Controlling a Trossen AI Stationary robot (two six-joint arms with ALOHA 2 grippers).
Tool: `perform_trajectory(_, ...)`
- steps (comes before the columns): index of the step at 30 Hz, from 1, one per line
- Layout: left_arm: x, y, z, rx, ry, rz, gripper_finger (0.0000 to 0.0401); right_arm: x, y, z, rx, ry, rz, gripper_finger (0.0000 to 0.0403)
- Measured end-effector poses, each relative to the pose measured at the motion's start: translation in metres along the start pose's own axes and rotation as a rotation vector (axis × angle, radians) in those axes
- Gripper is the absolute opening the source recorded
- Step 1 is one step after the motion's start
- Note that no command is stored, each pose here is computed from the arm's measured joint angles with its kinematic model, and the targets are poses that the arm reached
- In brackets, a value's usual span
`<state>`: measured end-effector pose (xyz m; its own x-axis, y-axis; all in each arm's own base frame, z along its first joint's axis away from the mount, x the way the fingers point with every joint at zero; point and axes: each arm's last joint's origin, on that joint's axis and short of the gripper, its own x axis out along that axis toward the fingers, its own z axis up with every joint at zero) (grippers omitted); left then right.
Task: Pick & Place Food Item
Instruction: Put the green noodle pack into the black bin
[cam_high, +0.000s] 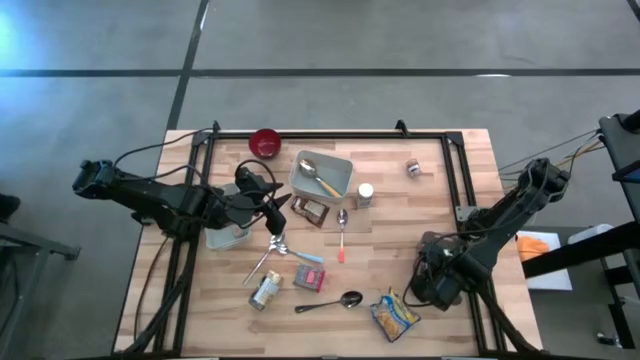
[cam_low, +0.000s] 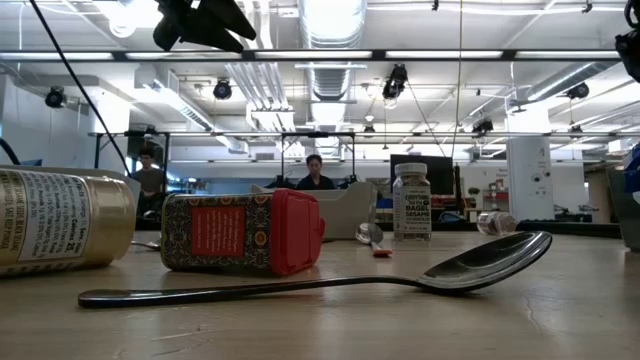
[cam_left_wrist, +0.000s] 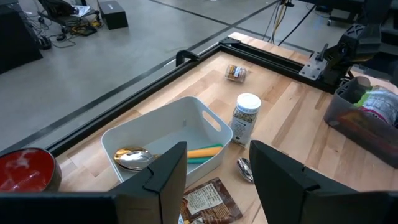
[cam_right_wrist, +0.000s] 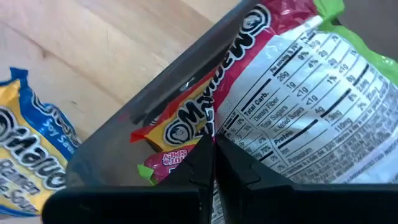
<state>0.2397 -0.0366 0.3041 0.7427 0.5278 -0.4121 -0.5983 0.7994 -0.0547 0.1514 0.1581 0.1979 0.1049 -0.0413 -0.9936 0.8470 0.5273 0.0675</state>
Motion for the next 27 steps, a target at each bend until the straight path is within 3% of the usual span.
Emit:
perform_trajectory(16, 0.000, 0.000, 0.000, 0.000, 0.000, 0.000, 0.0179, -0.028, 0.016, 0.002, -0.171, -0.034, 0.118, 0.0008)
perform_trajectory(27, 0.000, 0.000, 0.000, 0.000, 0.000, 0.000, 0.0179, -0.016, 0.006, 0.002, -0.249, 0.002, 0.036, 0.0011)
